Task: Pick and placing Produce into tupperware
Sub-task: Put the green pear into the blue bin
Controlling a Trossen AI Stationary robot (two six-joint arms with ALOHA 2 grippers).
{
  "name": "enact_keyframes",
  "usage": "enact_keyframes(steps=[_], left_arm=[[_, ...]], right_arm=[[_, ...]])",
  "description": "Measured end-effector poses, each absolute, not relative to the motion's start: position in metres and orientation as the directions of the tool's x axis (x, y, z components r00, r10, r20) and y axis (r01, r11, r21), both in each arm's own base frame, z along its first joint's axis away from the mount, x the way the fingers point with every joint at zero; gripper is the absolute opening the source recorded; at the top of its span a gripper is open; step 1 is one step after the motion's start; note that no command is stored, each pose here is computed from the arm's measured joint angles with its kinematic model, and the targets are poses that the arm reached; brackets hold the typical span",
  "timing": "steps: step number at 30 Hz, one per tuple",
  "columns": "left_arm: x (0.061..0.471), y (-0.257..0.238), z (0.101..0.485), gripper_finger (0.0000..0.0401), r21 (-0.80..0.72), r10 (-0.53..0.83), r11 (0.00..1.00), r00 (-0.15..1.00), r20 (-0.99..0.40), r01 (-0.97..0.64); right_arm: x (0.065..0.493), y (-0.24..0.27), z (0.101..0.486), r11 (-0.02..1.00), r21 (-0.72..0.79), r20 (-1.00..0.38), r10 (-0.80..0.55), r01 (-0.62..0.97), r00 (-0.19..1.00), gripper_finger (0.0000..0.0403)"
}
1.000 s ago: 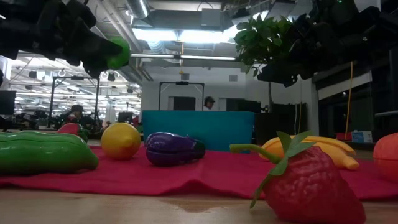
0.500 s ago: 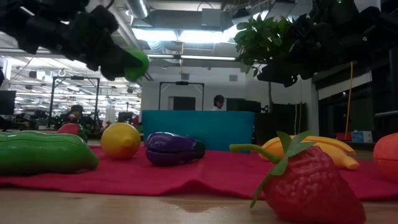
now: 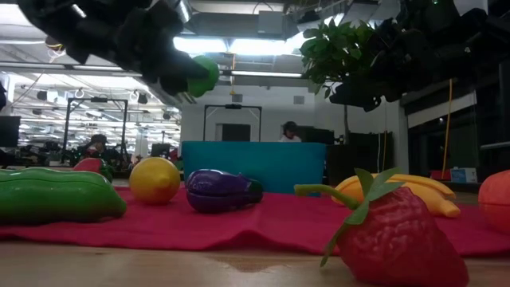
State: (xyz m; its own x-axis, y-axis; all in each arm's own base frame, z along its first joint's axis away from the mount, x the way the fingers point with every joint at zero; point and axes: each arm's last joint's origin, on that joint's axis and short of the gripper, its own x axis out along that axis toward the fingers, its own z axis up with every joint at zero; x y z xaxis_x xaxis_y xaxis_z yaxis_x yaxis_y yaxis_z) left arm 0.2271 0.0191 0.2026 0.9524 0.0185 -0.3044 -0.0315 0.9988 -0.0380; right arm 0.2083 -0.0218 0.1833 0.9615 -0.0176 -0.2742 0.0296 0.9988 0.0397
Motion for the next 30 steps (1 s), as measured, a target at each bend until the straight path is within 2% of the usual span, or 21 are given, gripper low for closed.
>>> enact_keyframes(steps=[5, 10, 16, 21, 30], left_arm=[[0.238, 0.025, 0.205, 0.0205, -0.033, 0.025, 0.999, 0.937, -0.348, -0.039], [0.251, 0.030, 0.209, 0.0205, -0.057, -0.023, 0.998, 0.903, -0.429, -0.002], [0.261, 0.034, 0.224, 0.0205, -0.070, -0.052, 0.997, 0.816, -0.576, 0.014], [0.270, 0.035, 0.238, 0.0205, -0.072, -0.061, 0.997, 0.765, -0.641, 0.019], [0.283, 0.037, 0.222, 0.0205, -0.066, -0.070, 0.997, 0.706, -0.705, 0.032]], right_arm=[[0.208, -0.022, 0.183, 0.999, 0.040, -0.275, -0.017, 0.029, 0.961, 0.0190], [0.208, -0.022, 0.183, 0.999, 0.040, -0.277, -0.017, 0.029, 0.961, 0.0190], [0.208, -0.022, 0.182, 0.999, 0.041, -0.285, -0.016, 0.029, 0.958, 0.0190], [0.208, -0.022, 0.182, 0.999, 0.041, -0.287, -0.016, 0.029, 0.958, 0.0190], [0.208, -0.022, 0.181, 0.999, 0.042, -0.294, -0.015, 0.029, 0.956, 0.0190]])
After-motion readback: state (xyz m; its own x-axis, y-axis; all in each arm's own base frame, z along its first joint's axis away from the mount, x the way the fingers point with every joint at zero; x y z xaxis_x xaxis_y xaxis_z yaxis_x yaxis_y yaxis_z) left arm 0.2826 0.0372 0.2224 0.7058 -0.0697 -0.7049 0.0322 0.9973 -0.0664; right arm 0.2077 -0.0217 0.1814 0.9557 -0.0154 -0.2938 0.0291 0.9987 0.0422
